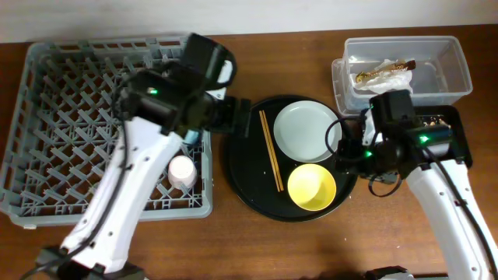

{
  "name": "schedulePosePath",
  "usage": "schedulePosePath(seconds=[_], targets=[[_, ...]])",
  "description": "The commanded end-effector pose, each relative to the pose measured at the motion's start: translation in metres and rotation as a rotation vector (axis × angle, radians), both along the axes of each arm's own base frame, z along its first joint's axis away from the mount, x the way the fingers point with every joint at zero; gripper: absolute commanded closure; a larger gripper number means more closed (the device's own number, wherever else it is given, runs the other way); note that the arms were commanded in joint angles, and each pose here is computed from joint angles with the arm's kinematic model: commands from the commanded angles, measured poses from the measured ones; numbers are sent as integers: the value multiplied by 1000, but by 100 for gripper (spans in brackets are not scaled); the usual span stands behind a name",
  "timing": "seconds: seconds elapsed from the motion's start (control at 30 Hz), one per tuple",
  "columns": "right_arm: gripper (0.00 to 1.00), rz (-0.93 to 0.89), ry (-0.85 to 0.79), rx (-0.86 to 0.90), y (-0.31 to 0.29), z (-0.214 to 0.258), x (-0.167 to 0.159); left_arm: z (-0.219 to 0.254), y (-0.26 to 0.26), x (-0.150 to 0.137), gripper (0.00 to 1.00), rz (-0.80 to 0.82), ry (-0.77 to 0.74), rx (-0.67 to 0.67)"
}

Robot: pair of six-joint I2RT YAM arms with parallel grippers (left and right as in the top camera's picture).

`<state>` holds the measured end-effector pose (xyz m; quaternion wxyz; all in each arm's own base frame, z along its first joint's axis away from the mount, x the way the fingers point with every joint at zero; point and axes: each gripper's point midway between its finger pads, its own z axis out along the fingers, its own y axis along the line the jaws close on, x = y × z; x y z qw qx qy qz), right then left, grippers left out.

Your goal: Sort waste into correct bins and load items into the dishwasher rack

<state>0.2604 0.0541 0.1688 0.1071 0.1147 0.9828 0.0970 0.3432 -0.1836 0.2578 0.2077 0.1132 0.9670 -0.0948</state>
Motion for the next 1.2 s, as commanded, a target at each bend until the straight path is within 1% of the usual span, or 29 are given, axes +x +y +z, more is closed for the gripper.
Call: schedulePosePath(seconds=[0.0,0.07,0.13,0.23,0.33,0.37,0.43,0.5,0.63,0.73,0.9,1.0,1.17], targets=[[48,-46,2,-14,-5,-17,3,-58,-8,-8,2,85,107,-4],[51,-46,6,-15,-5,-31,2,-84,-12,-11,3,87,128,-1],[53,-60,29,-15,-6,-47,-2,-92,-18,-12,5,74,123,-4],[54,-71,68,-17,-6,-71,-9,-90,-27,-7,5,58,92,-23],[55,-70,102,-21,-6,-90,-9,-87,-31,-2,3,56,66,-39],[57,-70,112,-23,-6,-95,-7,-87,-31,-1,3,56,64,-40],[65,-70,129,-25,-6,-104,-3,-87,-30,-1,3,59,60,-35],[68,-69,166,-29,-5,-117,-2,-87,-30,0,3,60,60,-35],[68,-68,238,-37,-5,-135,-6,-86,-31,1,3,59,53,-39],[68,-66,258,-29,-3,-140,-7,-85,-32,2,3,59,48,-43],[69,-55,243,38,9,-138,-2,-85,-32,3,3,59,46,-44],[69,-45,242,40,12,-138,-3,-85,-32,3,3,59,44,-45],[69,43,220,61,39,-137,-3,-84,-33,4,3,58,39,-48]])
